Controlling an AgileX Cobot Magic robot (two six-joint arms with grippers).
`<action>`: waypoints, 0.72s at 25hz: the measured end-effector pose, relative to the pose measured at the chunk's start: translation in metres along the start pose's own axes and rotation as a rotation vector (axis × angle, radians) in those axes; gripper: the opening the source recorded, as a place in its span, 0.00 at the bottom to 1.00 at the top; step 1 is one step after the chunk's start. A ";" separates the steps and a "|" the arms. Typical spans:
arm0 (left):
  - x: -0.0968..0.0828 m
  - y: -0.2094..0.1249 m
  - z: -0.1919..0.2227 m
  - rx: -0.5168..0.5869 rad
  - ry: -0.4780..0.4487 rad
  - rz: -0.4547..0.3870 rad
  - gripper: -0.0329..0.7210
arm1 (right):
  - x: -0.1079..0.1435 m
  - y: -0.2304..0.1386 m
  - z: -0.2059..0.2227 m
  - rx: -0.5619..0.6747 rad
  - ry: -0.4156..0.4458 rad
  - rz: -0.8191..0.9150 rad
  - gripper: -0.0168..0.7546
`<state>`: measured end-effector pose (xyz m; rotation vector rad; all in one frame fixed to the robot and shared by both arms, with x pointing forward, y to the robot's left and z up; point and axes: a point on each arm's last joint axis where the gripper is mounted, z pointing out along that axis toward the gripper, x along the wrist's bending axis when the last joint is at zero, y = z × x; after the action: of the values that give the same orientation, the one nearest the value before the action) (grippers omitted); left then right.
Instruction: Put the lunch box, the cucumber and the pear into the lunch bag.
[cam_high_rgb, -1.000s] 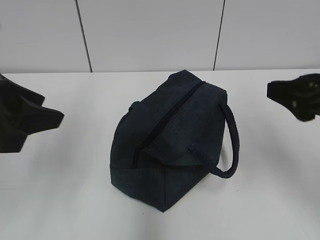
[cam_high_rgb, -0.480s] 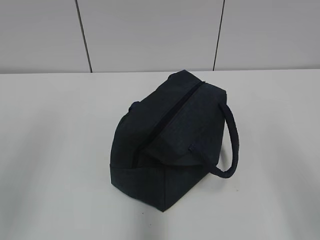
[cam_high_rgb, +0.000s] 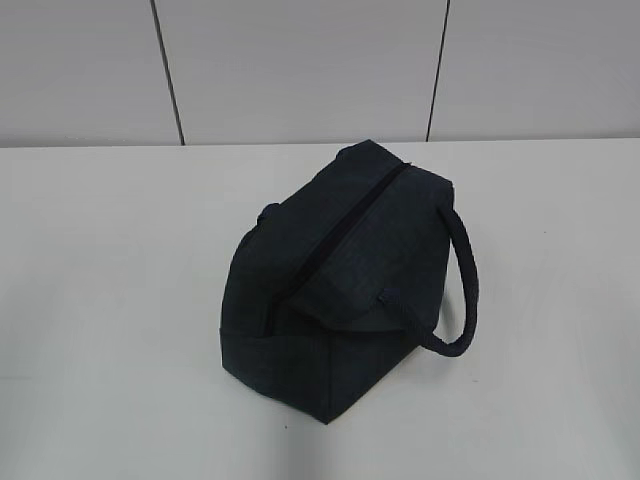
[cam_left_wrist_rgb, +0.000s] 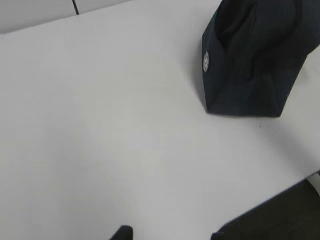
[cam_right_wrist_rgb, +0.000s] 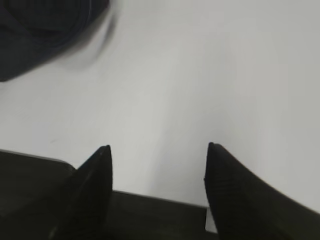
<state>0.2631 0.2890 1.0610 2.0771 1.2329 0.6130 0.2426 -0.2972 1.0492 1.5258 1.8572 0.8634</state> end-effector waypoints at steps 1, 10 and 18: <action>-0.001 -0.005 0.000 -0.021 0.003 0.001 0.43 | 0.000 -0.003 -0.004 -0.034 -0.002 0.000 0.62; -0.007 -0.030 -0.024 -0.274 0.014 -0.002 0.40 | 0.001 -0.014 -0.010 -0.118 -0.009 -0.022 0.62; -0.008 -0.031 -0.024 -0.282 0.000 -0.011 0.37 | 0.001 -0.014 -0.010 -0.118 -0.009 -0.022 0.62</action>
<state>0.2250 0.2998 1.0552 1.8346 1.0884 0.7363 0.2266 -0.2996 1.0445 1.4322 1.7809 0.9374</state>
